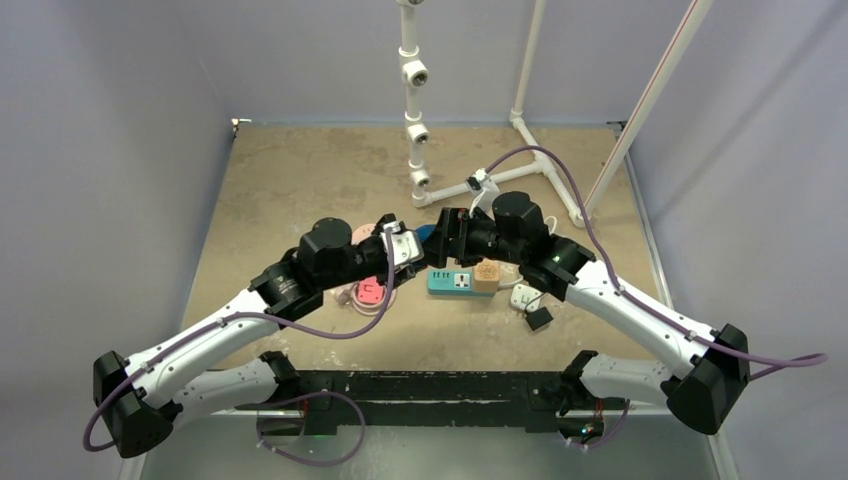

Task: Insert the plug
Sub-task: Pick up the plug from the center of the board.

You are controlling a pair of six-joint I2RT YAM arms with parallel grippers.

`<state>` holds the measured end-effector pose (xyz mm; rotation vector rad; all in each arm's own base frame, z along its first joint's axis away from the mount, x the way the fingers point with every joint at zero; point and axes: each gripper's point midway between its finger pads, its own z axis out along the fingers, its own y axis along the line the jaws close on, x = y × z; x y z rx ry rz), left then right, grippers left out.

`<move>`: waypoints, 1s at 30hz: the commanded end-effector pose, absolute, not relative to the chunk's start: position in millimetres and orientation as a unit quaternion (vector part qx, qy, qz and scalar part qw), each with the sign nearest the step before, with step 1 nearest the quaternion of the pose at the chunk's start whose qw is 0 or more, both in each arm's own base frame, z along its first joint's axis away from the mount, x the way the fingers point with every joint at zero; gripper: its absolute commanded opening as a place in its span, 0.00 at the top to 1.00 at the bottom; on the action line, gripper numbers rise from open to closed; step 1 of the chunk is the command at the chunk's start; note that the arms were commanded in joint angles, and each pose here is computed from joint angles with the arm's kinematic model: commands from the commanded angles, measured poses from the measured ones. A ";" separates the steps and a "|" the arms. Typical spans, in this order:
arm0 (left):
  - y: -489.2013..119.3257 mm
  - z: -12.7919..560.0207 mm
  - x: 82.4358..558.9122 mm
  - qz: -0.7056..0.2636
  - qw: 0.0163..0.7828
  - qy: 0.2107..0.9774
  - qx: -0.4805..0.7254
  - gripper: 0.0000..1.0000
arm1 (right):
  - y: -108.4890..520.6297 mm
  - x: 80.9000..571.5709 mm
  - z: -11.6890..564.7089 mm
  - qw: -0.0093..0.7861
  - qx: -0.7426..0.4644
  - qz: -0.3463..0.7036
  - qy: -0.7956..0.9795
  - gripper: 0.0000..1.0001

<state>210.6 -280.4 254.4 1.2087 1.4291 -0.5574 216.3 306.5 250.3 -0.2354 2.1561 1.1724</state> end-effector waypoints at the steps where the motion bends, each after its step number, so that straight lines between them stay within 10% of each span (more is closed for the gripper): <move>1: -280.7 308.3 215.9 -0.230 0.634 0.551 0.492 1.00 | 311.3 217.2 274.8 0.342 -0.095 0.464 0.811 0.12; 7: -287.8 296.8 204.5 -0.254 0.615 0.540 0.515 0.99 | 313.9 225.0 292.0 0.362 -0.084 0.473 0.799 0.40; 10: -290.7 280.6 201.6 -0.263 0.587 0.556 0.526 0.82 | 313.6 228.4 293.9 0.367 -0.079 0.470 0.799 0.59; 16: -289.3 270.3 196.5 -0.271 0.576 0.563 0.527 0.77 | 311.5 228.7 288.7 0.367 -0.079 0.462 0.803 0.61; 20: -286.6 260.1 208.1 -0.251 0.556 0.604 0.513 0.09 | 303.8 237.3 276.6 0.373 -0.068 0.426 0.821 0.84; 30: -198.4 179.3 274.1 -0.144 0.462 0.799 0.358 0.01 | 231.8 255.3 235.5 0.415 -0.016 0.233 0.879 1.00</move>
